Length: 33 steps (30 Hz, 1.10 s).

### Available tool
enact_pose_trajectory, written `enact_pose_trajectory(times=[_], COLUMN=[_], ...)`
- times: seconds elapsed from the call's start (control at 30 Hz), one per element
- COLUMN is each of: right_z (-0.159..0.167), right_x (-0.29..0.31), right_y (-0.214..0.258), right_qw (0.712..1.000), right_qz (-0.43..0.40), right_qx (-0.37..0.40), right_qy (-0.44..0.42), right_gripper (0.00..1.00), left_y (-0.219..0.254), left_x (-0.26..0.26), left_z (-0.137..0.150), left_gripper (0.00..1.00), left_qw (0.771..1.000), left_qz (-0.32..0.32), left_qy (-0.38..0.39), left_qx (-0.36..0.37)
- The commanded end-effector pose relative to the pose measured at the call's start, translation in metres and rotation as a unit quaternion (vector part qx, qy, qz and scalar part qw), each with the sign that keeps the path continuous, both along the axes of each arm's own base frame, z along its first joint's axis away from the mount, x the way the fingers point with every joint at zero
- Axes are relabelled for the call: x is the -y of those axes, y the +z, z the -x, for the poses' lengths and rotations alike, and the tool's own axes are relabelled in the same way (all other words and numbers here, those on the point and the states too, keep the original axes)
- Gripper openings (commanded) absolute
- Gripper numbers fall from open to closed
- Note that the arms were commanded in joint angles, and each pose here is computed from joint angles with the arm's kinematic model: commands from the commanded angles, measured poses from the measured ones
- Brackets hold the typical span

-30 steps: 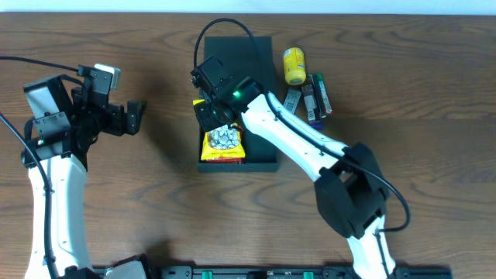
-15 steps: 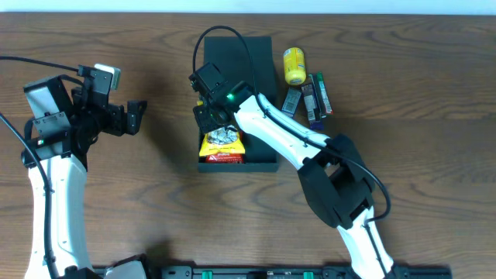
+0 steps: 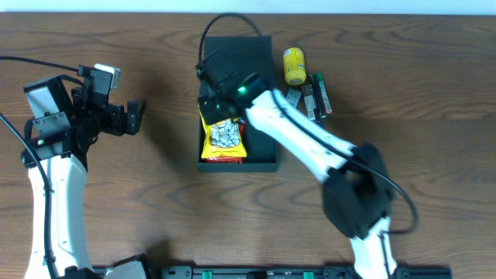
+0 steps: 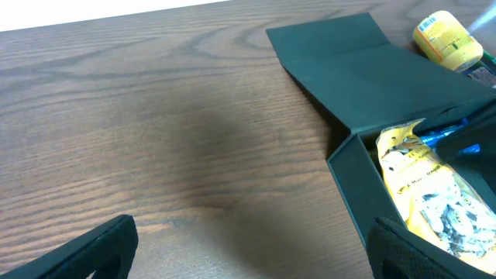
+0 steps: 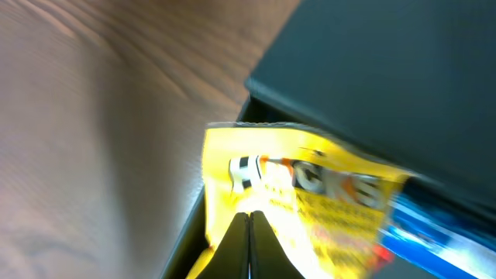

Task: Pack container
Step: 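Push the HACKS bag down into the box with the right gripper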

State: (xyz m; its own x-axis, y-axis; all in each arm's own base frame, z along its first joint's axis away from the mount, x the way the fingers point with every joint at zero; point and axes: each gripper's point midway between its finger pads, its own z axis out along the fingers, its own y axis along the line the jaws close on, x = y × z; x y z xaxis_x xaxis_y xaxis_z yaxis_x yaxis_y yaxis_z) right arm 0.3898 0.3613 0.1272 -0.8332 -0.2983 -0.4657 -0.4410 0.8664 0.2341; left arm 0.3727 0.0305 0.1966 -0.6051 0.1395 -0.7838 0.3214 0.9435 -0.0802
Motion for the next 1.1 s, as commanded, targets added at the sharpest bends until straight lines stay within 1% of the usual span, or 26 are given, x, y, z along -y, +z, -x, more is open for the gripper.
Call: enact_pose_trajectory(times=[0.0, 0.1, 0.33, 0.83, 0.97, 1.07], right_z=[-0.003, -0.007, -0.013, -0.001, -0.001, -0.003], right_x=[0.007, 0.006, -0.002, -0.01, -0.012, -0.014], right_y=[0.047, 0.04, 0.0, -0.083, -0.096, -0.096], right_qw=[0.999, 0.999, 1.0, 0.998, 0.997, 0.998], right_qz=[-0.017, -0.014, -0.002, 0.027, 0.03, 0.025], right_qx=[0.046, 0.046, 0.02, -0.057, -0.062, -0.06], right_qy=[0.006, 0.003, 0.007, 0.026, 0.027, 0.028], right_gripper=[0.01, 0.01, 0.02, 0.02, 0.02, 0.01], left_y=[0.009, 0.009, 0.009, 0.009, 0.009, 0.009], left_x=[-0.003, -0.003, -0.002, -0.002, -0.002, -0.002], left_z=[-0.004, -0.004, -0.004, -0.004, -0.004, -0.004], left_gripper=[0.95, 0.95, 0.95, 0.95, 0.95, 0.95], left_qw=[1.0, 1.0, 1.0, 1.0, 1.0, 1.0], left_qz=[-0.008, -0.007, -0.007, -0.007, -0.007, -0.007], left_qy=[-0.005, -0.005, -0.005, -0.005, -0.005, -0.005], left_qx=[0.013, 0.013, 0.012, 0.012, 0.012, 0.012])
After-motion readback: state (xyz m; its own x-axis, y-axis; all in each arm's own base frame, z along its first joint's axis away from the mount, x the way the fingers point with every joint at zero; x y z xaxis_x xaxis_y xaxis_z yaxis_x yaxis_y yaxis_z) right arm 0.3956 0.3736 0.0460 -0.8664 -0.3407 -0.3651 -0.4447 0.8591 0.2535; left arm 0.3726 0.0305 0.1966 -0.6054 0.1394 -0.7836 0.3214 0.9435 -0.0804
